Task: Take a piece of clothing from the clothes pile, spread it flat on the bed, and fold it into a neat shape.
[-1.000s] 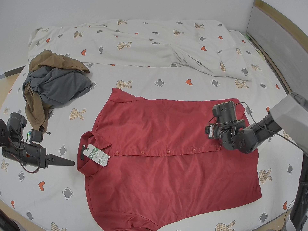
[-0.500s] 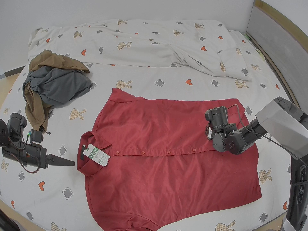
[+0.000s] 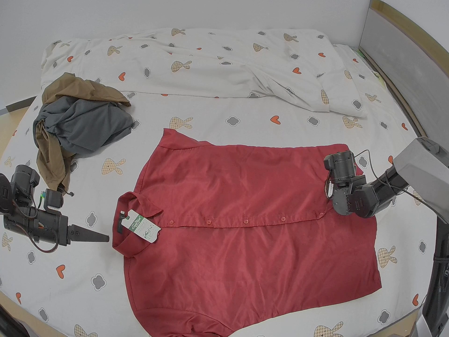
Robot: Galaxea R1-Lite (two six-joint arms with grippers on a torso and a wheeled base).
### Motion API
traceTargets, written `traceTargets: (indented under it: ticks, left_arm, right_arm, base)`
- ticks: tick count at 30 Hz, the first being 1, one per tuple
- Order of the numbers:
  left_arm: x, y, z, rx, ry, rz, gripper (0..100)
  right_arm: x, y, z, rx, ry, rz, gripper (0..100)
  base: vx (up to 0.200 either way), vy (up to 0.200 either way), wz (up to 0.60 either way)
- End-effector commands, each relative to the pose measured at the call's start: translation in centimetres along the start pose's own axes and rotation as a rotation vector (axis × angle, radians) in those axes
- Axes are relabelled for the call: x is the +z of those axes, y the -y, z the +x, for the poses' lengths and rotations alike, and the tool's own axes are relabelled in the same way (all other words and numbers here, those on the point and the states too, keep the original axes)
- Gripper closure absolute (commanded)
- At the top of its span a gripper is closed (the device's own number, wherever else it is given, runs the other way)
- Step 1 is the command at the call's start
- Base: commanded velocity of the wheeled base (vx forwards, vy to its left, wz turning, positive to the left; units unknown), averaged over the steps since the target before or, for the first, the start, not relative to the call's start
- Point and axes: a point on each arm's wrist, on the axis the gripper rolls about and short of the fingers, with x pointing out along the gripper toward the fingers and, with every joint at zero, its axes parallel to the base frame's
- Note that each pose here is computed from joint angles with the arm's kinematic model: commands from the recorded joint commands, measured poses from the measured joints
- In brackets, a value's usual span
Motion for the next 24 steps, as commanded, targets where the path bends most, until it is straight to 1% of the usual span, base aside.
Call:
traceTargets:
  ticks: [1,4,6,7,8,9,11,12,14,17,18,23,24]
  left_arm:
    - [0.0,-0.1,0.0,0.0,-0.001,-0.003,0]
    - [0.0,-0.1,0.1,0.0,-0.002,-0.005,0]
    - [0.0,-0.1,0.1,-0.001,-0.003,-0.004,0]
    - [0.0,-0.1,0.1,-0.001,-0.003,-0.004,0]
    - [0.0,-0.1,0.1,0.0,-0.002,-0.005,0]
    - [0.0,-0.1,0.1,0.0,-0.002,-0.005,0]
    - [0.0,-0.1,0.1,-0.001,-0.002,-0.002,0]
    - [0.0,-0.1,0.1,-0.001,-0.002,-0.002,0]
    - [0.0,-0.1,0.0,0.0,0.0,-0.002,0]
    - [0.1,-0.1,0.0,0.001,0.001,-0.001,0]
    - [0.1,-0.1,0.0,0.001,0.001,-0.001,0]
    - [0.1,-0.1,0.0,0.0,0.0,-0.002,0]
    - [0.1,-0.2,0.1,0.0,-0.001,-0.003,0]
  right_arm:
    - [1.3,3.3,-1.7,-0.029,0.006,0.03,0]
    - [1.1,5.6,-3.2,-0.044,-0.006,0.031,0]
    - [0.6,7.0,-3.9,-0.056,-0.022,0.022,0]
    - [0.5,7.1,-4.0,-0.058,-0.023,0.021,0]
    - [0.0,8.0,-4.3,-0.068,-0.038,0.017,0]
    - [0.0,8.0,-4.3,-0.068,-0.038,0.017,0]
    - [-0.7,9.2,-4.2,-0.098,-0.062,0.032,0]
    - [-0.7,9.2,-4.2,-0.098,-0.062,0.032,0]
    - [-0.9,10.4,-4.0,-0.127,-0.075,0.052,0]
    - [-1.1,11.2,-4.2,-0.141,-0.083,0.057,0]
    - [-1.1,11.8,-4.4,-0.151,-0.081,0.074,0]
    - [-0.7,13.3,-5.2,-0.159,-0.073,0.103,0]
    - [-0.6,13.9,-5.8,-0.15,-0.069,0.123,0]
  base:
    - [0.0,0.0,0.0]
    - [0.0,0.0,0.0]
    - [0.0,0.0,0.0]
    - [0.0,0.0,0.0]
    - [0.0,0.0,0.0]
    - [0.0,0.0,0.0]
    - [0.0,0.0,0.0]
    - [0.0,0.0,0.0]
    - [0.0,0.0,0.0]
    - [0.0,0.0,0.0]
    - [0.0,0.0,0.0]
    - [0.0,0.0,0.0]
    - [0.0,0.0,0.0]
